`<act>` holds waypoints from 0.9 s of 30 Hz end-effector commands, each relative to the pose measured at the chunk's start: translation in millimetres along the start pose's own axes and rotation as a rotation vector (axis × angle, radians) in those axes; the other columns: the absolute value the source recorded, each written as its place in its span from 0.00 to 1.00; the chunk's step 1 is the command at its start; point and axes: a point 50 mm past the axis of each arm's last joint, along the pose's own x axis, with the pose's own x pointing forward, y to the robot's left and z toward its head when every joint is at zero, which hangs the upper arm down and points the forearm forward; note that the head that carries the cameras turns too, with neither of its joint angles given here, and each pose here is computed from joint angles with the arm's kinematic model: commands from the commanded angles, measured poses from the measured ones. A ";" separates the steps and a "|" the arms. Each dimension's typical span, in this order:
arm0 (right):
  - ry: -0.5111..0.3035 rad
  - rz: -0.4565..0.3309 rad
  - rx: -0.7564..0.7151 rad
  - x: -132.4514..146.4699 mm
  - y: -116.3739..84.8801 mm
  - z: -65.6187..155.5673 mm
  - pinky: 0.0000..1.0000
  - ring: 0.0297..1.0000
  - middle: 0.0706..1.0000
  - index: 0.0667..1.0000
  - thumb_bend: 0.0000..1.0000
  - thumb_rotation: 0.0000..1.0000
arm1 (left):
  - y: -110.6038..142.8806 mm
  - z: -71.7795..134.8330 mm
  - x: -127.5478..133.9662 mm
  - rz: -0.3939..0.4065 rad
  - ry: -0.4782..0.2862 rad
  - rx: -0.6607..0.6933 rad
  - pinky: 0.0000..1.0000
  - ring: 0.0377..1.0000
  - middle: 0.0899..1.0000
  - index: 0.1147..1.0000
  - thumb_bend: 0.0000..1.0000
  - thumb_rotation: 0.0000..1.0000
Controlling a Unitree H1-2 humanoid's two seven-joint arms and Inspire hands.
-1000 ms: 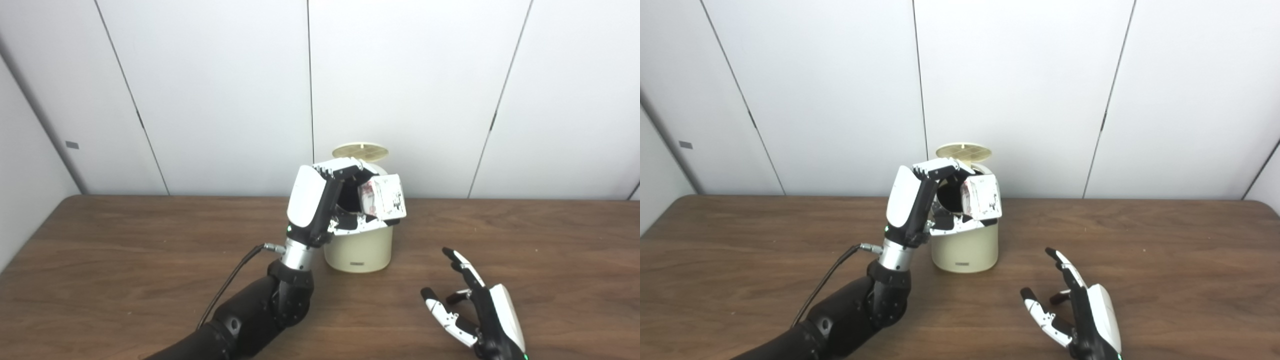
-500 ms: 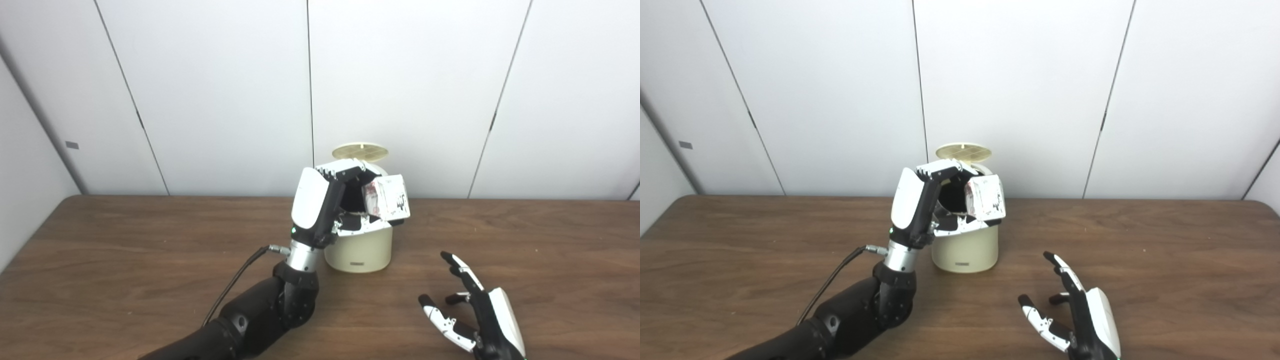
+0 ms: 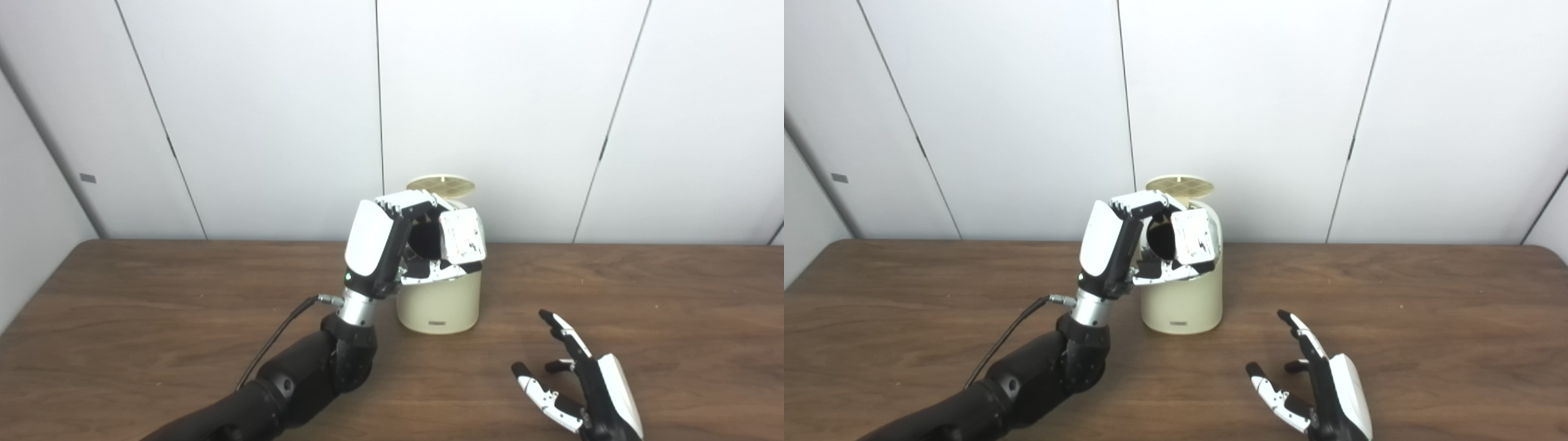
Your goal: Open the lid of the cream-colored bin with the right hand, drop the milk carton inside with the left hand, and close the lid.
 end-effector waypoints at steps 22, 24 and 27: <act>0.012 0.052 0.009 -0.5 8.7 3.0 0.79 0.88 0.90 0.89 0.22 0.32 | 40.0 -25.1 41.6 0.039 -0.072 0.132 0.37 0.43 0.45 0.39 0.50 0.00; 0.013 0.053 0.010 -0.8 8.9 3.1 0.80 0.88 0.90 0.89 0.23 0.33 | 41.6 -26.1 42.4 0.041 -0.071 0.136 0.38 0.43 0.45 0.39 0.50 0.00; 0.013 0.057 0.005 -0.9 8.8 3.5 0.80 0.88 0.90 0.88 0.23 0.30 | 44.0 -27.2 43.7 0.045 -0.076 0.143 0.37 0.44 0.44 0.39 0.50 0.00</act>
